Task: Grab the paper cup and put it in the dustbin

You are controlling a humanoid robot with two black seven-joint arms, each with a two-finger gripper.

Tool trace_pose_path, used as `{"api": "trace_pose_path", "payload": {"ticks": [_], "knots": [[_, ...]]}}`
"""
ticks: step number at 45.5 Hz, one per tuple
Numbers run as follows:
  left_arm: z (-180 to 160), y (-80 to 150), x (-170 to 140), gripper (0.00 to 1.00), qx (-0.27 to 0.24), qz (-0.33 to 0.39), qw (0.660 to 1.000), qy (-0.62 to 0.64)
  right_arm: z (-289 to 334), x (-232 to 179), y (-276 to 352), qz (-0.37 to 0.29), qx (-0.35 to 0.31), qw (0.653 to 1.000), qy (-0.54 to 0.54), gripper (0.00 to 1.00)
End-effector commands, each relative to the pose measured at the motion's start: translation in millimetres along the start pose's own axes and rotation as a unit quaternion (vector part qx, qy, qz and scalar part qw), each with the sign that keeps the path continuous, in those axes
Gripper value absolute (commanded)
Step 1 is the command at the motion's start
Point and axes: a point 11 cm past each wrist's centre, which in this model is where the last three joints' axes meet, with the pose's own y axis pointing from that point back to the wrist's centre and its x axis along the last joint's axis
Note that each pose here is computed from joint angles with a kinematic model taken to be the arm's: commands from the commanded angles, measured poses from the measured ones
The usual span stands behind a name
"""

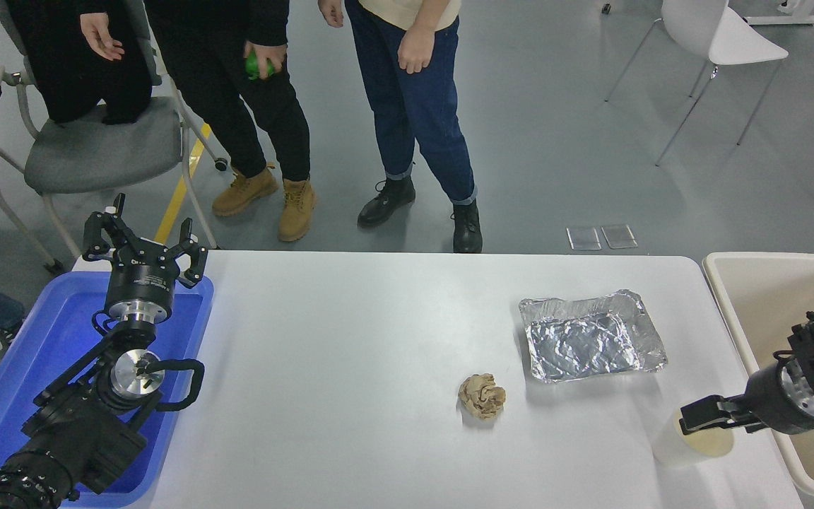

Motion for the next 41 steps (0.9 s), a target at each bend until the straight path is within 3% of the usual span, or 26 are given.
{"api": "trace_pose_path", "payload": {"ticks": [1, 5, 9, 10, 13, 18, 20, 41], "knots": [[0, 0, 0, 0.99, 0.0, 0.0, 1.0, 0.0, 3, -2, -10, 0.007, -0.008, 1.0, 0.006, 1.0], [0, 0, 0, 0.99, 0.0, 0.0, 1.0, 0.0, 4, -2, -9, 0.009, -0.008, 1.0, 0.006, 0.91], [0, 0, 0, 0.99, 0.0, 0.0, 1.0, 0.0, 4, -1, -10, 0.011, -0.008, 1.0, 0.007, 0.64], [0, 0, 0, 0.99, 0.001, 0.0, 1.0, 0.0, 3, 1, -10, 0.015, -0.008, 1.0, 0.009, 0.51], [0, 0, 0, 0.99, 0.0, 0.0, 1.0, 0.0, 4, 1, -9, 0.016, -0.009, 1.0, 0.009, 0.3], [0, 0, 0, 0.99, 0.0, 0.0, 1.0, 0.0, 4, 4, -7, 0.019, -0.01, 1.0, 0.008, 0.16], [0, 0, 0, 0.99, 0.0, 0.0, 1.0, 0.0, 4, 5, -6, 0.021, -0.01, 1.0, 0.009, 0.0], [-1, 0, -1, 0.99, 0.002, -0.002, 1.0, -0.001, 8, 20, 31, 0.032, -0.024, 0.999, 0.035, 0.0]]}}
